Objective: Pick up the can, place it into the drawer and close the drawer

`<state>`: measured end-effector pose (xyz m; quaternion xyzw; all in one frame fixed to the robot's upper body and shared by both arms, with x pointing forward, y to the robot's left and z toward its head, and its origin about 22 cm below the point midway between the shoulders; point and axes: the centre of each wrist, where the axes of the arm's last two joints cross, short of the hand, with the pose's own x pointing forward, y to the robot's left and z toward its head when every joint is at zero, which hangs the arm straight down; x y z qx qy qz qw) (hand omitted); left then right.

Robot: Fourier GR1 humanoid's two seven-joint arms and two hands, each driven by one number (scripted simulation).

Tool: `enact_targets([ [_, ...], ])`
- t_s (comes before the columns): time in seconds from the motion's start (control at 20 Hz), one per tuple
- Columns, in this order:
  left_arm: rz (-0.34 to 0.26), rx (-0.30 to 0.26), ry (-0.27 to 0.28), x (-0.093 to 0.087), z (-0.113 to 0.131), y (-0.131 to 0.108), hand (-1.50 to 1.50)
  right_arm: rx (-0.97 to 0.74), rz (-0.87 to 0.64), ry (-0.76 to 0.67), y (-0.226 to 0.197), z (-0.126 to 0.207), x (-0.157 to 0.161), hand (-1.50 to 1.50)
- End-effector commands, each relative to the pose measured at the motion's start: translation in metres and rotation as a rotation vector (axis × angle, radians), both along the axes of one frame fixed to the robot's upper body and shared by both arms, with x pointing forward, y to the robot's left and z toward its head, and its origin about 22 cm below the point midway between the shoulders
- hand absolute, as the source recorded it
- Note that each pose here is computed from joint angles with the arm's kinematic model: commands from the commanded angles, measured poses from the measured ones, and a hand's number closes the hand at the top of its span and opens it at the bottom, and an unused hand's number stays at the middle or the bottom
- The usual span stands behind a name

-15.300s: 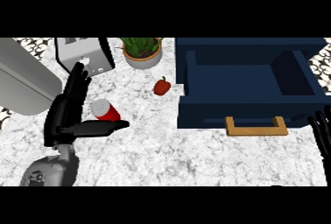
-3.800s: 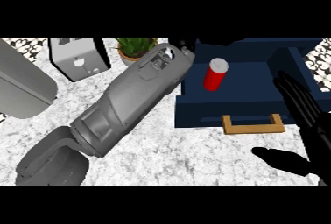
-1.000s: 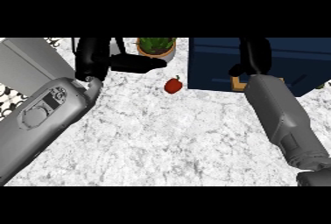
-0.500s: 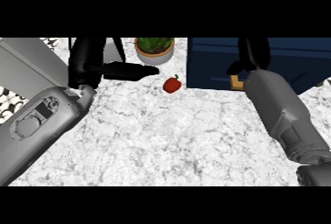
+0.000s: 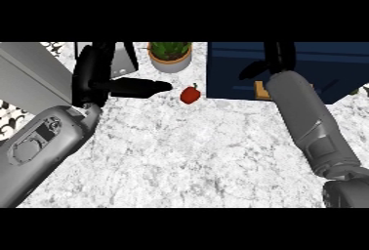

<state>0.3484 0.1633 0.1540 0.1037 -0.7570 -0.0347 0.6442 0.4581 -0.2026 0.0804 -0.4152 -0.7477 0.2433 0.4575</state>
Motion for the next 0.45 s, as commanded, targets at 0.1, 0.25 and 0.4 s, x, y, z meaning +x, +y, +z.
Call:
enact_targets([
  [0.1, 0.022, 0.012, 0.011, -0.003, -0.007, 0.013, -1.50, 0.401, 0.081, -0.047, 0.039, 0.029, 0.009, -1.50],
  [0.25, 0.039, -0.021, 0.020, -0.009, -0.013, 0.007, -1.50, 0.462, 0.113, -0.029, 0.038, 0.038, 0.011, -1.50],
  [0.4, 0.035, -0.021, 0.003, -0.010, -0.010, 0.019, -1.50, 0.465, 0.111, -0.025, 0.027, 0.022, 0.008, -1.50],
])
